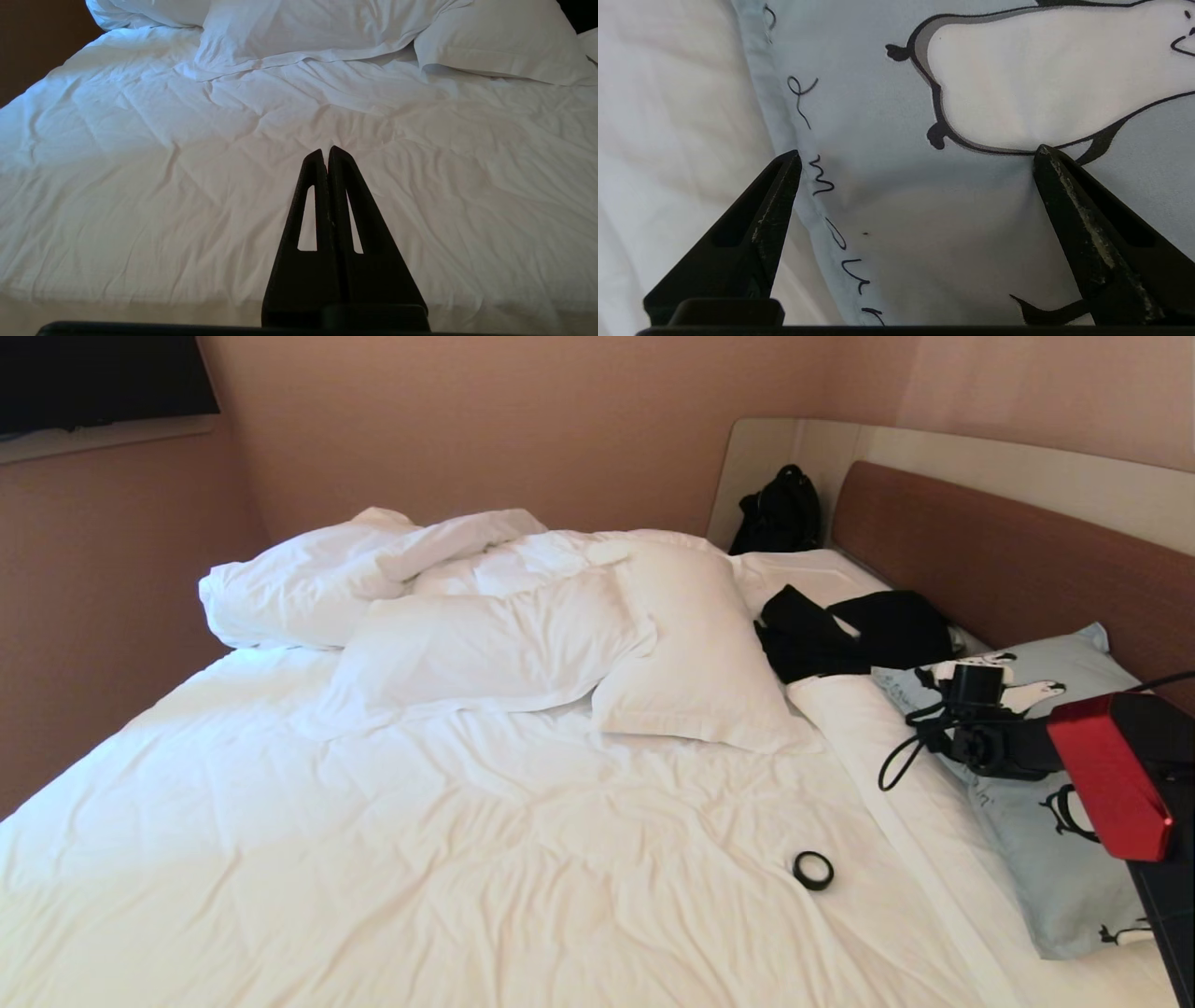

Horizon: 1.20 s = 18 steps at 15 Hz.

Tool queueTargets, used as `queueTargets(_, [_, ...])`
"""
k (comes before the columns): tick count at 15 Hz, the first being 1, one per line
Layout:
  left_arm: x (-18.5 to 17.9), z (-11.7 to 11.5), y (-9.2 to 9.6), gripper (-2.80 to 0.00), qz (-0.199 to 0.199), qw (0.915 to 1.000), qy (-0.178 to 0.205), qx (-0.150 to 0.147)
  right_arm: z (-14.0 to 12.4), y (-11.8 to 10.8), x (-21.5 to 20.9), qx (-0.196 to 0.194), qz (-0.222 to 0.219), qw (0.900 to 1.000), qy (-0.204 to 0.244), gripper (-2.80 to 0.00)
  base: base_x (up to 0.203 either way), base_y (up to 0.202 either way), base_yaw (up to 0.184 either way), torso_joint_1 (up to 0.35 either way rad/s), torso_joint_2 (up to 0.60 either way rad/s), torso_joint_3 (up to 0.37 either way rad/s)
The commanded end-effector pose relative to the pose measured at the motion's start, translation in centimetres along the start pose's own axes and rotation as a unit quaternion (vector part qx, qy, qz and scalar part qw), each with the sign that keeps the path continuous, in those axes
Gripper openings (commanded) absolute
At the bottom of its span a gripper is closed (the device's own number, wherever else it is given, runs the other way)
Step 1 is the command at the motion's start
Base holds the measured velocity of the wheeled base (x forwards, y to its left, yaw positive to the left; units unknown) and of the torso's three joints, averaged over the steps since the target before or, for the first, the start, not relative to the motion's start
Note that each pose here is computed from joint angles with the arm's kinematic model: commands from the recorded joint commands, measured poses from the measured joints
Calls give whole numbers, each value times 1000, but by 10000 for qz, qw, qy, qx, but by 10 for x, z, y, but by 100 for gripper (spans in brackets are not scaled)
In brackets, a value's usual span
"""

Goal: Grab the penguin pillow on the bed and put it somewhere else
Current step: Pick up the pillow

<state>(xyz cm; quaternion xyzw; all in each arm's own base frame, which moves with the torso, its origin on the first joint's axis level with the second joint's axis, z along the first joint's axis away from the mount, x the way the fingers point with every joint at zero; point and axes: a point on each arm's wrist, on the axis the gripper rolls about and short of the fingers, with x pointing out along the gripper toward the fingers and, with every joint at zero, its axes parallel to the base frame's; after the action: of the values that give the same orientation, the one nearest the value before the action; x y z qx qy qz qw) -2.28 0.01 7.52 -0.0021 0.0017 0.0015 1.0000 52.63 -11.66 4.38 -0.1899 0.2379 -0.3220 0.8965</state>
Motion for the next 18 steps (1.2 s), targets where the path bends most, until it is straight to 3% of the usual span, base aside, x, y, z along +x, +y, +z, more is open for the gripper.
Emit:
queueTargets(1, [0,0,0,-280,0,10000,6,-2,-4,1,2,-233,-171,9995,97,0,0,0,0,0,0,0])
queueTargets(5, [0,0,0,-280,0,10000,6,-2,-8,-1,5,-534,-428,9974,232,0,0,0,0,0,0,0])
queueTargets(15, [0,0,0,-280,2,10000,6,-2,-15,-14,18,-697,-744,9947,115,0,0,0,0,0,0,0])
queueTargets(16, [0,0,0,-280,0,10000,6,-2,-15,-14,18,-697,-744,9947,115,-280,0,0,0,0,0,0])
queueTargets(18, [0,0,0,-280,7,10000,6,-2,-14,-14,18,-693,-750,9947,111,-280,0,0,0,0,0,0])
